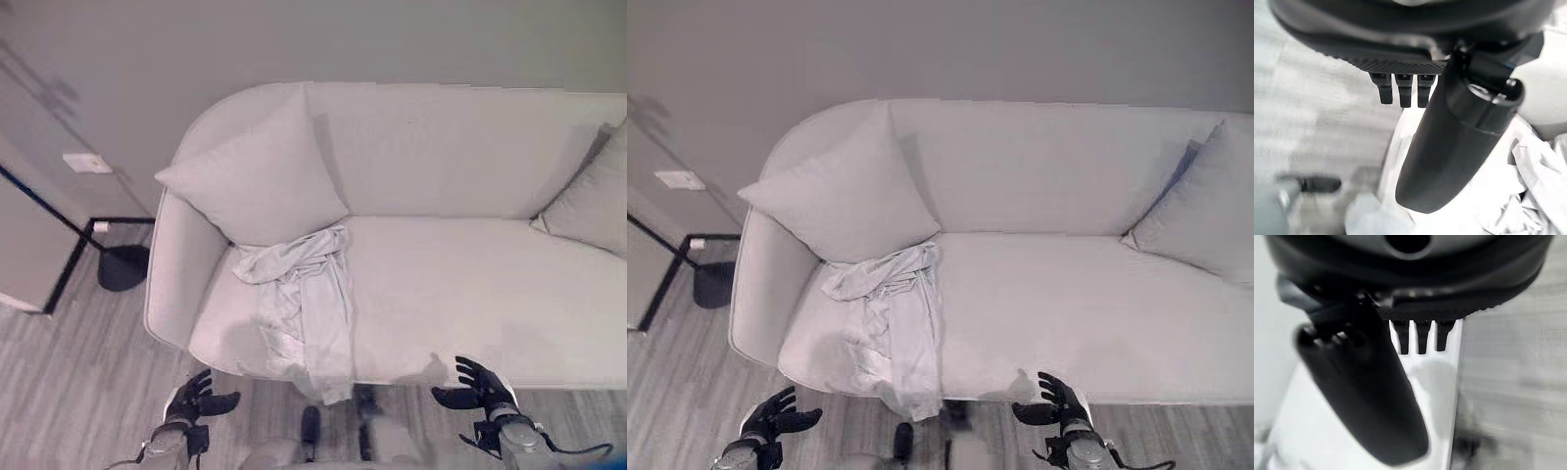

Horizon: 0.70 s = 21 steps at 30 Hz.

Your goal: Hang the clothes on the sofa on the clothes rack.

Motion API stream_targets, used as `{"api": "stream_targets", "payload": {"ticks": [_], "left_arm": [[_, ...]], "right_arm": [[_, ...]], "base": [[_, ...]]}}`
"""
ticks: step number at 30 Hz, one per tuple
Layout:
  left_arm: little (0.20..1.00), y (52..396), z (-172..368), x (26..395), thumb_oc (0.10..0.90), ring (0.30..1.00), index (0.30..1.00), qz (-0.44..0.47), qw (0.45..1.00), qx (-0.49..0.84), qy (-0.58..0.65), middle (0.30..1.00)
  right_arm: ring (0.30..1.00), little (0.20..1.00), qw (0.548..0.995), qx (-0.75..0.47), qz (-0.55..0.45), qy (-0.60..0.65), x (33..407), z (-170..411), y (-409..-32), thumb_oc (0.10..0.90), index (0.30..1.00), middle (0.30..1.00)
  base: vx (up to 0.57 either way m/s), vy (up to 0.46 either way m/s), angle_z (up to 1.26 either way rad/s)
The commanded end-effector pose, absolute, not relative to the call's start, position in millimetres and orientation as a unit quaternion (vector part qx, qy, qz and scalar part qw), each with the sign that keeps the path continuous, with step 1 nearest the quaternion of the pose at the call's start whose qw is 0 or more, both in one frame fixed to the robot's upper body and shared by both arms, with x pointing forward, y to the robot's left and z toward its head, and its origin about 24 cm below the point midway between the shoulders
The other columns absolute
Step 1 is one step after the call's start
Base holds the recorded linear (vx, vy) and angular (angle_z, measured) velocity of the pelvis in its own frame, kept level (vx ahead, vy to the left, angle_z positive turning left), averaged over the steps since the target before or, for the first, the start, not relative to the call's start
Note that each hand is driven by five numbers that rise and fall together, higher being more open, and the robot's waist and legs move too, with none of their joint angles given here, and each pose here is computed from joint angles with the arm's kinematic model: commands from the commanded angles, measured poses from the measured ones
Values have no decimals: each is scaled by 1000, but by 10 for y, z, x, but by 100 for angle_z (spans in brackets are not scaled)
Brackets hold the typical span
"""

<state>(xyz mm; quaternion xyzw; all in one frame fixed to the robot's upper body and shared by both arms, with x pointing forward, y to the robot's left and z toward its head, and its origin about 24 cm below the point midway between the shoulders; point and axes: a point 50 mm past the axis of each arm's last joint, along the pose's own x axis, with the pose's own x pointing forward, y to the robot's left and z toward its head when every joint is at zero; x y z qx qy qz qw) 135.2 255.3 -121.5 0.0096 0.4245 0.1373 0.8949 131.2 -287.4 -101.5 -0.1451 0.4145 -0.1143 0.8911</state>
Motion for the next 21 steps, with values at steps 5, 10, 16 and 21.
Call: {"api": "stream_targets", "payload": {"ticks": [5, 10, 16, 21], "left_arm": [[900, 2480, -762, 1913, 800, 900, 900, 101, 952, 21, 289, 900], [900, 2466, -673, 1966, 800, 900, 900, 78, 958, 43, 274, 900], [900, 2580, -588, 2052, 800, 900, 900, 80, 959, 67, 264, 900], [900, 2589, -453, 2132, 800, 900, 900, 80, 967, 81, 229, 900]], "right_arm": [[900, 900, 925, -191, -167, 282, 1842, -474, -3222, 800, 900, 900], [900, 900, 930, -191, -184, 255, 1982, -348, -3268, 800, 900, 900], [900, 900, 948, -189, -136, 216, 2332, -230, -3007, 800, 900, 900], [900, 900, 958, -205, -87, 183, 2497, -118, -2809, 800, 900, 900]], "base": [[-98, -124, 72], [30, 323, 6], [-46, 604, -63], [-57, 141, -63]]}}
